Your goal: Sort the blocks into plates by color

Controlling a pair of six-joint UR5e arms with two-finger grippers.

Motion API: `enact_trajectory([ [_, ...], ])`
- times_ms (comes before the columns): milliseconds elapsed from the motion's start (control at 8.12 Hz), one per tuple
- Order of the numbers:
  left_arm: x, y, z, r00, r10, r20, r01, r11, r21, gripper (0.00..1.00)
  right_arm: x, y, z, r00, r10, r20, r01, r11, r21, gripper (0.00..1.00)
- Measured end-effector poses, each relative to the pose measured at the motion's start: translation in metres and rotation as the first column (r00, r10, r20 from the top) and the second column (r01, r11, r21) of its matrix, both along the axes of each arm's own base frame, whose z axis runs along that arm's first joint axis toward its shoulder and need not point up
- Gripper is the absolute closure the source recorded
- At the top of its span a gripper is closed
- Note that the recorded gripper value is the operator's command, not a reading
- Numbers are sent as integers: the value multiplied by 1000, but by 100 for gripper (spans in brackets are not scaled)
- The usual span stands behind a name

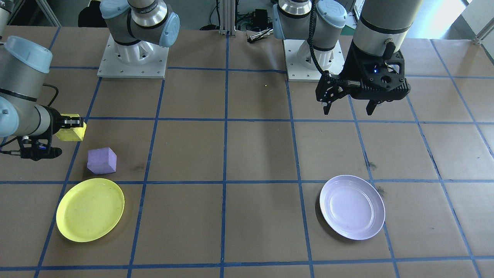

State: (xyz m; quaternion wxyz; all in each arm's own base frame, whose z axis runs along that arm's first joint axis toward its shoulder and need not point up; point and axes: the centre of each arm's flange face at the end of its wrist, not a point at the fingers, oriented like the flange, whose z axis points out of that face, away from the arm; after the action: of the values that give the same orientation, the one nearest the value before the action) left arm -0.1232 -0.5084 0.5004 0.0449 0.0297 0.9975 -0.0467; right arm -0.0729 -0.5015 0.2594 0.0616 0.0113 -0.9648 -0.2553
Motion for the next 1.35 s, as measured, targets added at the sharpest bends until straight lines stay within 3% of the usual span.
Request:
enact_trajectory([
  [369,1,0,0,1000,1,1,-1,1000,0,0,11,-68,59,1000,23,-16,-25,994,-107,53],
  [492,1,1,0,1000,1,1,-1,1000,-1,0,33,-93,62,998,63,-8,-63,989,-132,52],
  [738,1,1,0,1000,2,1,-2,1000,1,0,67,-132,33,995,93,46,-84,983,-163,48],
  [985,1,1,-1,1000,2,1,-2,1000,1,0,74,-156,-8,993,99,60,-86,978,-189,15],
  [1354,1,1,-1,1000,2,1,-2,1000,1,0,75,-164,-24,993,101,59,-88,975,-202,1],
])
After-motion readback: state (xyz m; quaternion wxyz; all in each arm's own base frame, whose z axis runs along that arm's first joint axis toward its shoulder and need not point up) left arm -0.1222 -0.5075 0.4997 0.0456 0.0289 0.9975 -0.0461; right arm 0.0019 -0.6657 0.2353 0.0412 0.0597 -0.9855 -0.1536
